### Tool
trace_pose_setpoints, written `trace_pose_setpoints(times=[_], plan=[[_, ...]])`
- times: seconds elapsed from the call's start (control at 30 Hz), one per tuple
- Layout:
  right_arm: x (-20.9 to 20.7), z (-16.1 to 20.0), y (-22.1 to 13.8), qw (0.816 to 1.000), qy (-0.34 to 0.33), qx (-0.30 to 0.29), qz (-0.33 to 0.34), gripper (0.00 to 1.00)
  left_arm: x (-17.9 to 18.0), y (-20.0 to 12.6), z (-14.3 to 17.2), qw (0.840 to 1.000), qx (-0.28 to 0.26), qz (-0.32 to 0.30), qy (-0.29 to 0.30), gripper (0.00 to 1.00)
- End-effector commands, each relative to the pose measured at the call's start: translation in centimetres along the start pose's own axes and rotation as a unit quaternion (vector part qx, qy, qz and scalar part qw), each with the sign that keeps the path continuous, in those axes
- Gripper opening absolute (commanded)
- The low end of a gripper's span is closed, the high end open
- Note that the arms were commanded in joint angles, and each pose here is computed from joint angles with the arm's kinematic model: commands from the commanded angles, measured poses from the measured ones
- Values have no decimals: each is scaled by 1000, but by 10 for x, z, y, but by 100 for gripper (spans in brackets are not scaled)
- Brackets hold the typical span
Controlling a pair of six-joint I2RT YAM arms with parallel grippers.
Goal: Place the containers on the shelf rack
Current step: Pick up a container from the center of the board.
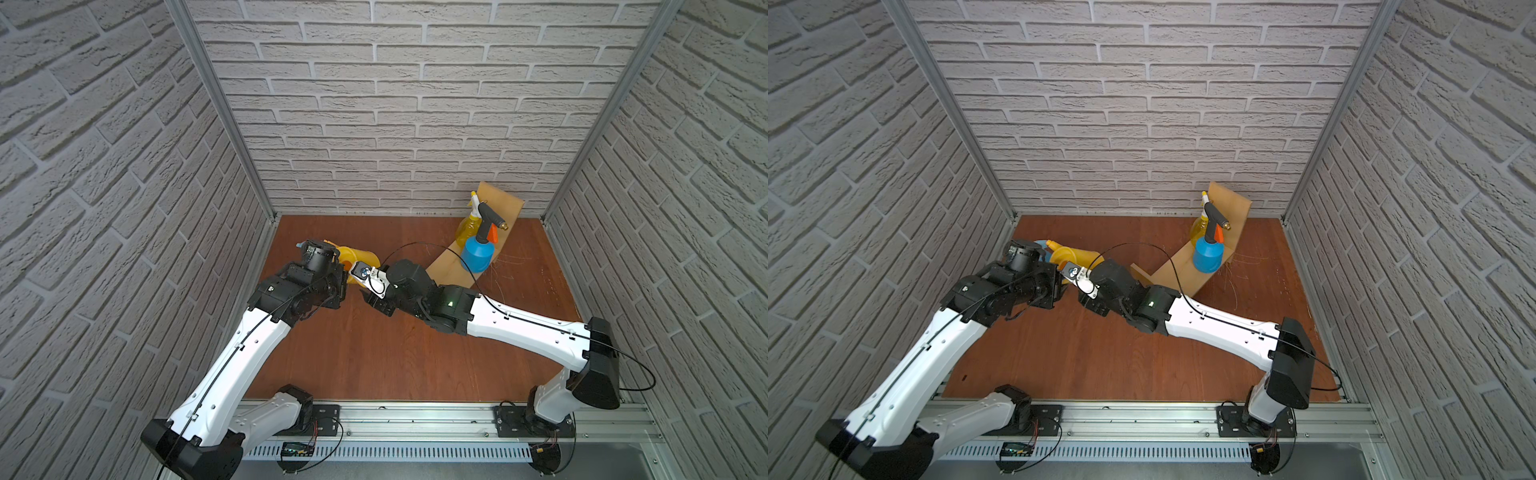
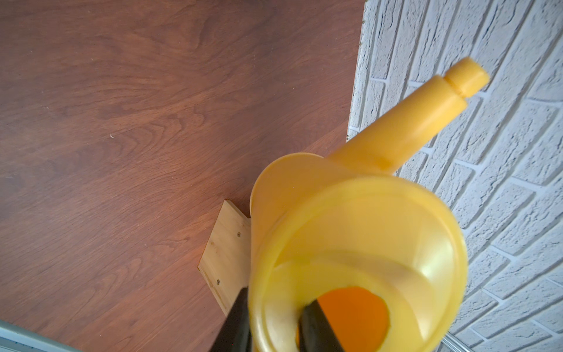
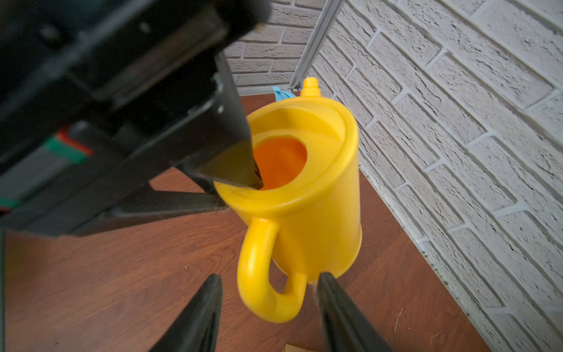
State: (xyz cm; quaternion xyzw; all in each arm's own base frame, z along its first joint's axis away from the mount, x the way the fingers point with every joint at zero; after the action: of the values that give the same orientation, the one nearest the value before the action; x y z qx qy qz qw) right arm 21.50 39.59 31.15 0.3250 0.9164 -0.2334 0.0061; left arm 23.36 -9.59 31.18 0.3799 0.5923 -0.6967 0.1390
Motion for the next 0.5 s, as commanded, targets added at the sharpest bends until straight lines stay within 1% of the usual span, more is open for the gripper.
trace_pose_setpoints(times=[0.0,0.1,0.23,0.4,0.43,0.47], plan=[[-6,-18,5,999,16,-41,33,53,-21,-15,3,998,9,56,-10,8],[-10,-18,11,998,14,-40,37,48,-21,-17,3,998,9,61,-13,8],[-12,-18,19,998,11,-41,44,34,-22,-19,4,998,16,66,-17,8],[-13,-24,23,998,2,-49,51,24,-18,-22,4,997,18,69,-28,9],[-14,-25,23,997,1,-53,54,21,-18,-22,4,997,18,71,-30,10],[-15,-28,21,996,2,-61,57,16,-17,-22,4,997,18,72,-31,13]])
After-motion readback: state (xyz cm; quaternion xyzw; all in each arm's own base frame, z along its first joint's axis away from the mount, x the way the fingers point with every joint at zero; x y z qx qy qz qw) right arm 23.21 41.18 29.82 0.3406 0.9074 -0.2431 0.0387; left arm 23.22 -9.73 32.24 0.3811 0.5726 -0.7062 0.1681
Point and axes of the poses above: each gripper's point midway between its finger pads, its own y axis out along the fingers, its own x axis along the line the jaws close on, z = x × y, the point moved 6 cm from there along -y, back along the fingers, and after that the axes turned 11 degrees about y, right-handed, at the moved point
